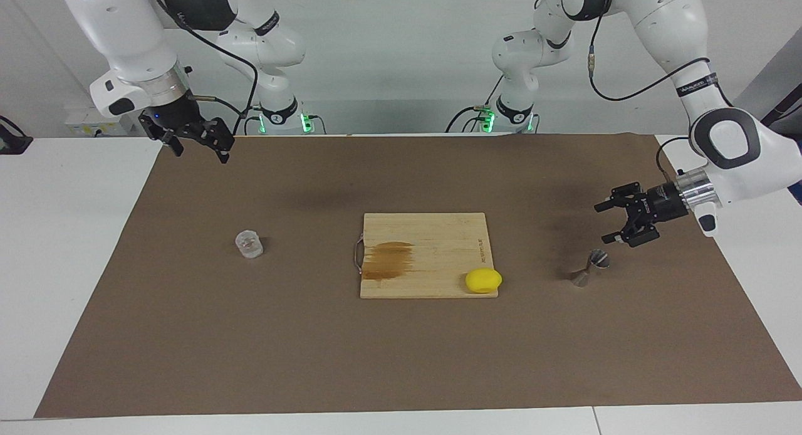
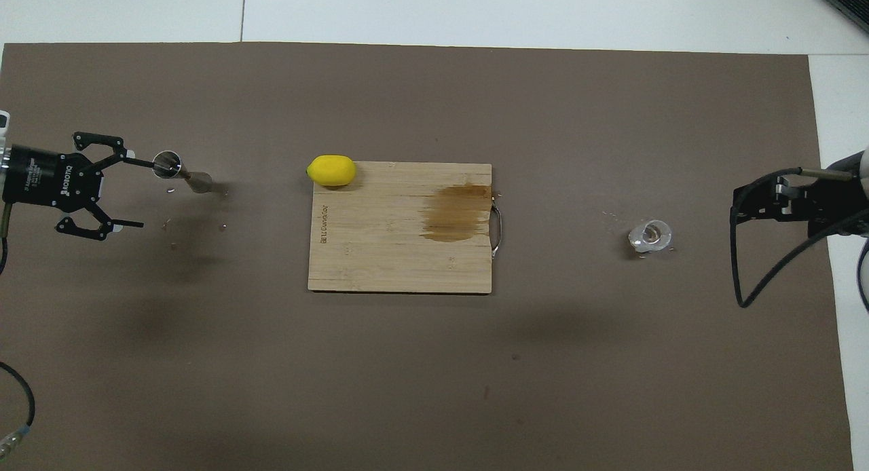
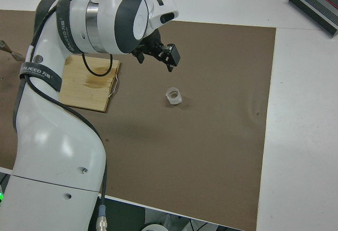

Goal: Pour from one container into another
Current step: 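Reach the left gripper forward to the small silver metal cup, then close the left gripper around the silver metal cup, then lift the metal cup with the left gripper and carry it over the board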

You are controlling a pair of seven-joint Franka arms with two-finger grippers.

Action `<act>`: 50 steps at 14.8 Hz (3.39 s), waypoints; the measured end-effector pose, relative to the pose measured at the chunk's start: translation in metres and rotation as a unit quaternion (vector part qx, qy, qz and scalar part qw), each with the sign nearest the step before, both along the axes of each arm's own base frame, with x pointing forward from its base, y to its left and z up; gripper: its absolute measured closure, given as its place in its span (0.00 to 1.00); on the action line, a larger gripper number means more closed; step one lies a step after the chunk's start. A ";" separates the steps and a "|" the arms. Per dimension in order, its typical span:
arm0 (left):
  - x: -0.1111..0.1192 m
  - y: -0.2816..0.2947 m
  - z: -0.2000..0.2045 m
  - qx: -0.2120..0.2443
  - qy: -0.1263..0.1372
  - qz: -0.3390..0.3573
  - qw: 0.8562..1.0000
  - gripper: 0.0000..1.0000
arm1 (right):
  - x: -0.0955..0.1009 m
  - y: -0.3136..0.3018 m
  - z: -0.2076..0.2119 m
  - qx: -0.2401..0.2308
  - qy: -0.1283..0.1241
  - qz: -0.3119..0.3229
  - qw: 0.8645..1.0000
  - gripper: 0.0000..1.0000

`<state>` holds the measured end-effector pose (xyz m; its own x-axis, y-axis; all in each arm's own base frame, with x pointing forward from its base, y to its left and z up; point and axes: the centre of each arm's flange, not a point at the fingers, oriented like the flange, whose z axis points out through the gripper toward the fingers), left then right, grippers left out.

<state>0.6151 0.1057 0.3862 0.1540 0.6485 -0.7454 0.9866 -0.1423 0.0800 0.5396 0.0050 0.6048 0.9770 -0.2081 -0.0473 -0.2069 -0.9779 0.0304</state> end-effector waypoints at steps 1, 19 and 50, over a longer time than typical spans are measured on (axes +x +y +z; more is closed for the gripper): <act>0.000 0.008 -0.006 -0.014 0.013 0.034 0.999 0.00 | 0.000 0.000 0.000 0.000 0.000 0.000 1.000 0.00; -0.003 0.006 -0.064 -0.089 0.086 0.247 0.961 0.00 | 0.000 0.000 0.000 0.000 0.000 0.000 1.000 0.00; 0.013 -0.141 -0.031 -0.174 0.094 0.138 0.971 0.50 | -0.001 0.000 0.001 0.000 0.001 0.000 1.000 0.00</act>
